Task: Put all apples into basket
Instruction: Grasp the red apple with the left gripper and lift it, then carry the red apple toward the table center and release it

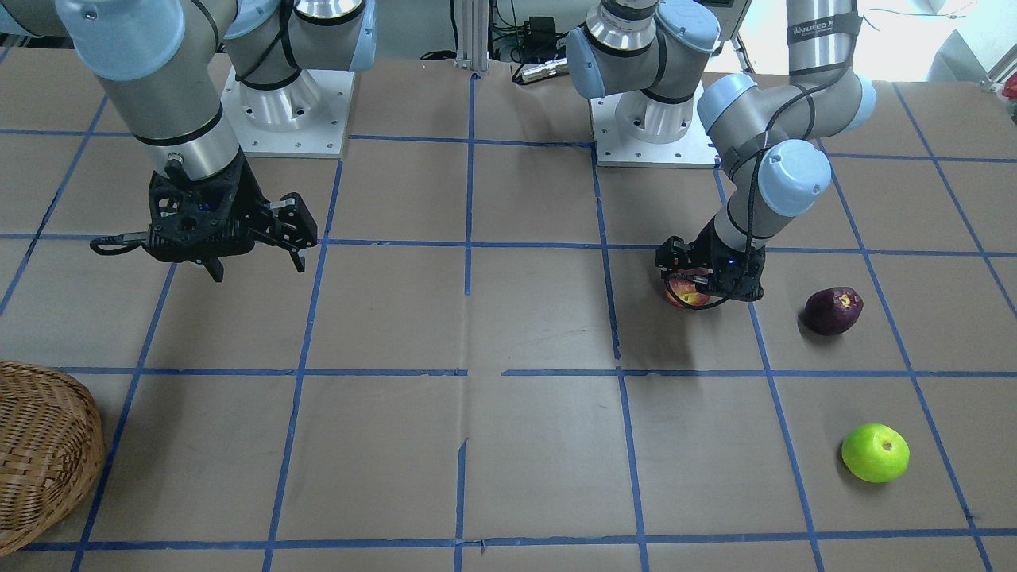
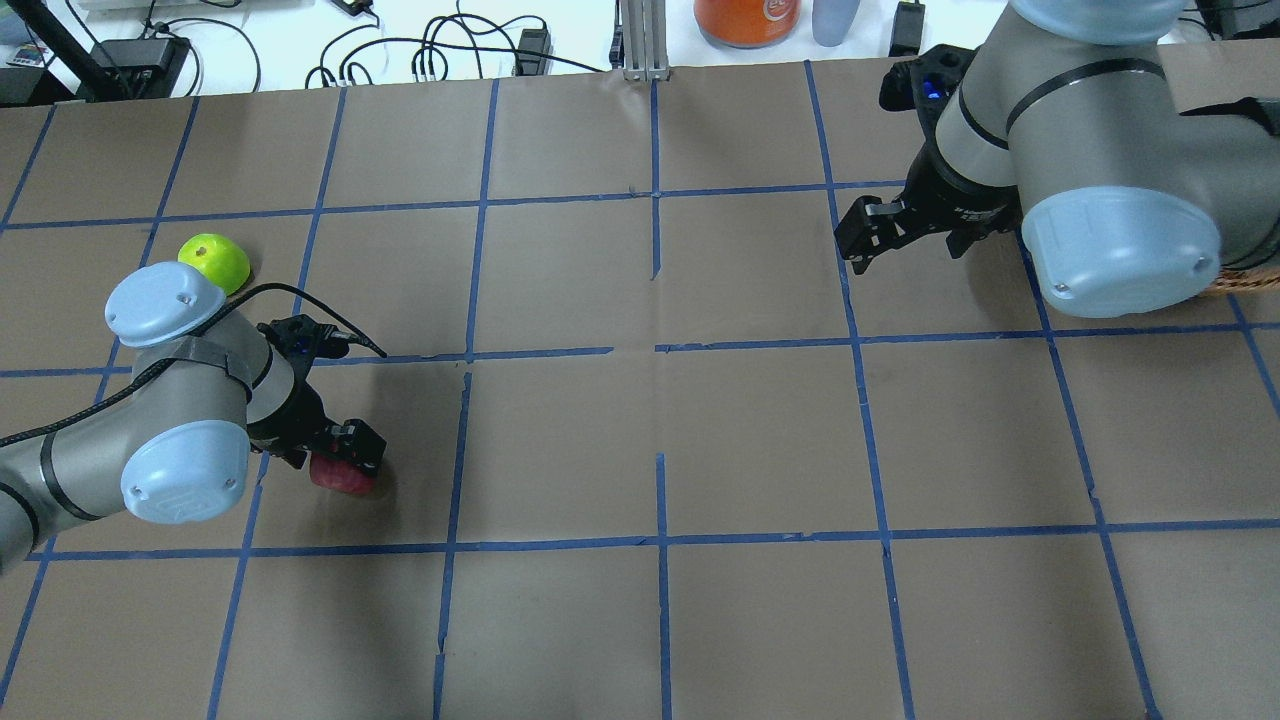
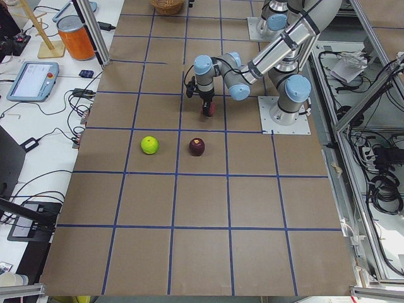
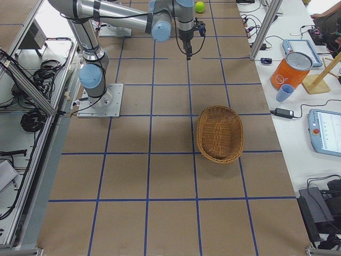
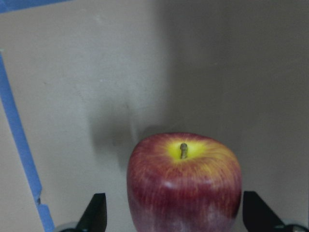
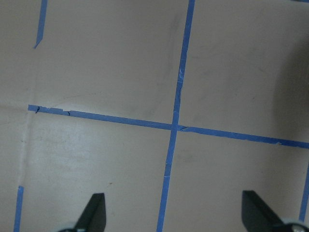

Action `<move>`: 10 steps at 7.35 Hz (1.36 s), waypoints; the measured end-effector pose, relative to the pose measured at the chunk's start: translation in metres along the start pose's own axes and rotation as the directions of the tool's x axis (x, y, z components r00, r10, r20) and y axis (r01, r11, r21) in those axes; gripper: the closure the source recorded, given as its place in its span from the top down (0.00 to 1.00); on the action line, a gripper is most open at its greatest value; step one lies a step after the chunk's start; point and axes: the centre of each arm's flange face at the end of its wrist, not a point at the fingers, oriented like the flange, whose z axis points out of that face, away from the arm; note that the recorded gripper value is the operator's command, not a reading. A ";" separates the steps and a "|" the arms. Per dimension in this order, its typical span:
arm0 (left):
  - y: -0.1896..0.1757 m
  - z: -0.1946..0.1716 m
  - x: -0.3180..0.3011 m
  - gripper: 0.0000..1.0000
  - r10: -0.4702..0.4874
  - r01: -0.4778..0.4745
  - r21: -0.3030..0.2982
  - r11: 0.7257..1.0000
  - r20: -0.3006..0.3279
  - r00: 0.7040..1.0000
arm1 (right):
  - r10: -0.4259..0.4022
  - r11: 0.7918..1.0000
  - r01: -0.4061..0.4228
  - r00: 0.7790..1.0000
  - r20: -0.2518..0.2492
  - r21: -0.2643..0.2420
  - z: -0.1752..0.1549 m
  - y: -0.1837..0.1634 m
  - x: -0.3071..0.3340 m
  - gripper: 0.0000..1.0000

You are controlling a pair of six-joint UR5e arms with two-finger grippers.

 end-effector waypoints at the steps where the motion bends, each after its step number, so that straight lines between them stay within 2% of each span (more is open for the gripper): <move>1: -0.001 0.003 -0.001 0.36 0.000 0.000 0.004 1.000 0.003 1.000 | 0.000 1.000 0.000 1.000 0.000 0.000 0.000 0.000 0.000 1.00; 2: -0.003 0.005 -0.002 0.32 0.001 -0.001 0.012 1.000 0.009 1.000 | 0.000 1.000 0.000 1.000 0.000 0.000 0.000 0.000 0.000 1.00; 4: -0.009 -0.003 -0.002 0.32 -0.012 0.011 0.041 0.999 0.015 1.000 | 0.000 1.000 0.000 1.000 0.001 -0.002 0.001 0.000 0.000 1.00; 6: -0.033 -0.028 0.008 0.31 -0.116 0.117 0.082 0.990 -0.021 0.993 | 0.000 1.000 0.000 1.000 0.001 -0.001 0.003 0.002 0.000 1.00; 8: -0.080 -0.060 0.066 0.31 -0.203 0.206 0.082 0.975 -0.045 0.978 | 0.000 1.000 0.000 1.000 0.000 0.005 0.004 0.001 0.000 1.00; 10: -0.128 -0.073 0.143 0.32 -0.239 0.243 0.099 0.965 -0.057 0.969 | -0.001 1.000 0.001 1.000 -0.001 0.016 0.004 -0.001 0.000 1.00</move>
